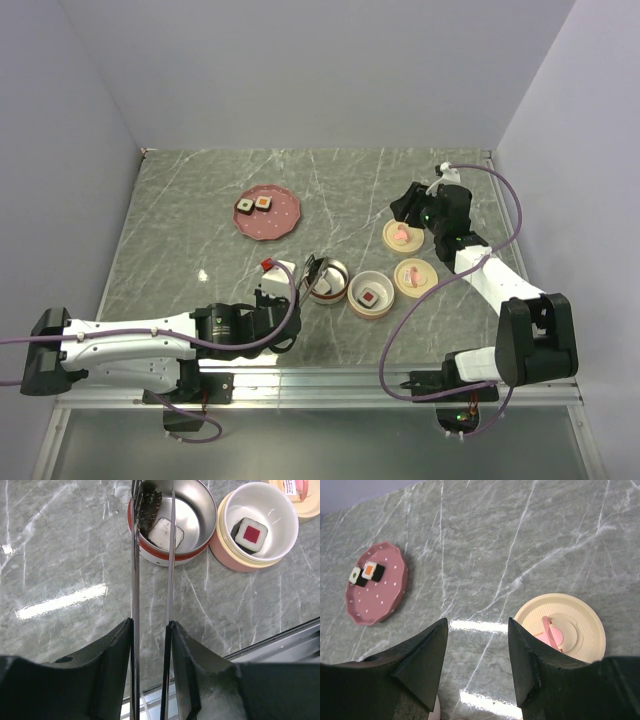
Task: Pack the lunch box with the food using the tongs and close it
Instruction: Place the food into the lunch box, then pick up the food using the clamp
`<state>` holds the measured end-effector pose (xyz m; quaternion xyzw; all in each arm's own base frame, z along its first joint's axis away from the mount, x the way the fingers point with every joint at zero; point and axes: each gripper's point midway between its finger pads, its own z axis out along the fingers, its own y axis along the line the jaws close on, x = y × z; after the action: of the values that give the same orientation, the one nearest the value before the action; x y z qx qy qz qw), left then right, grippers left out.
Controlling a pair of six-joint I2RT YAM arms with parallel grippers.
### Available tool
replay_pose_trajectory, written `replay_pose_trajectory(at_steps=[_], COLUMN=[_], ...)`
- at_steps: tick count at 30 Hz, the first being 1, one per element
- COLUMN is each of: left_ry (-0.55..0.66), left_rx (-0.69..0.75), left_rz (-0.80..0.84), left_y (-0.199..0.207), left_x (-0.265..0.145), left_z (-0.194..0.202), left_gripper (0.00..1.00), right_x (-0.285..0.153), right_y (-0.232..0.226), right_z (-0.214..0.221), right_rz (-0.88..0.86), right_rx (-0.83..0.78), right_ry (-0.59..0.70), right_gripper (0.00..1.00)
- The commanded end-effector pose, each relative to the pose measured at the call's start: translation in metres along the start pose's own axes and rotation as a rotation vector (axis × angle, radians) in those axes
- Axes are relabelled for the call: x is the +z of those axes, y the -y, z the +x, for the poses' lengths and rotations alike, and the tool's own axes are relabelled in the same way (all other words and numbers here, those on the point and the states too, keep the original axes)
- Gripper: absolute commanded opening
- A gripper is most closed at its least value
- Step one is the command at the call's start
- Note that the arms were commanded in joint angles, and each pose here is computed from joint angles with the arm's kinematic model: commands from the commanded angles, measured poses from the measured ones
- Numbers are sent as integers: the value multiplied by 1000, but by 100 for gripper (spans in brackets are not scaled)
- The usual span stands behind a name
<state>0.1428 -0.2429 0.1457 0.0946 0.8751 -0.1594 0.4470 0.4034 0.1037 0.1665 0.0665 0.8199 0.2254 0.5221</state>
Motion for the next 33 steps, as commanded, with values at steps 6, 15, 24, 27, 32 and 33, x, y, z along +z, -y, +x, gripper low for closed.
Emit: replay_pose_trajectory(at_steps=[6, 15, 24, 27, 32, 33], left_ry=[85, 179, 241, 250, 304, 301], left_rx=[-40, -59, -87, -117, -152, -151], left_rz=[34, 33, -41, -76, -145, -156], left_y=[14, 16, -9, -27, -59, -63], left_x=[-7, -13, 11, 25, 40, 45], left_z=[-31, -57, -80, -92, -122, -124], left_gripper=[43, 43, 44, 44, 44, 44], right_x=[-3, -2, -5, -5, -4, -3], right_y=[-4, -3, -6, -6, -6, -6], right_z=[-16, -15, -16, -16, -13, -13], right_rz=[-13, -11, -27, -29, -36, -36], right_rx=[-12, -12, -13, -15, -12, -13], right_ry=[46, 47, 56, 57, 54, 52], right_gripper=[59, 59, 59, 59, 59, 59])
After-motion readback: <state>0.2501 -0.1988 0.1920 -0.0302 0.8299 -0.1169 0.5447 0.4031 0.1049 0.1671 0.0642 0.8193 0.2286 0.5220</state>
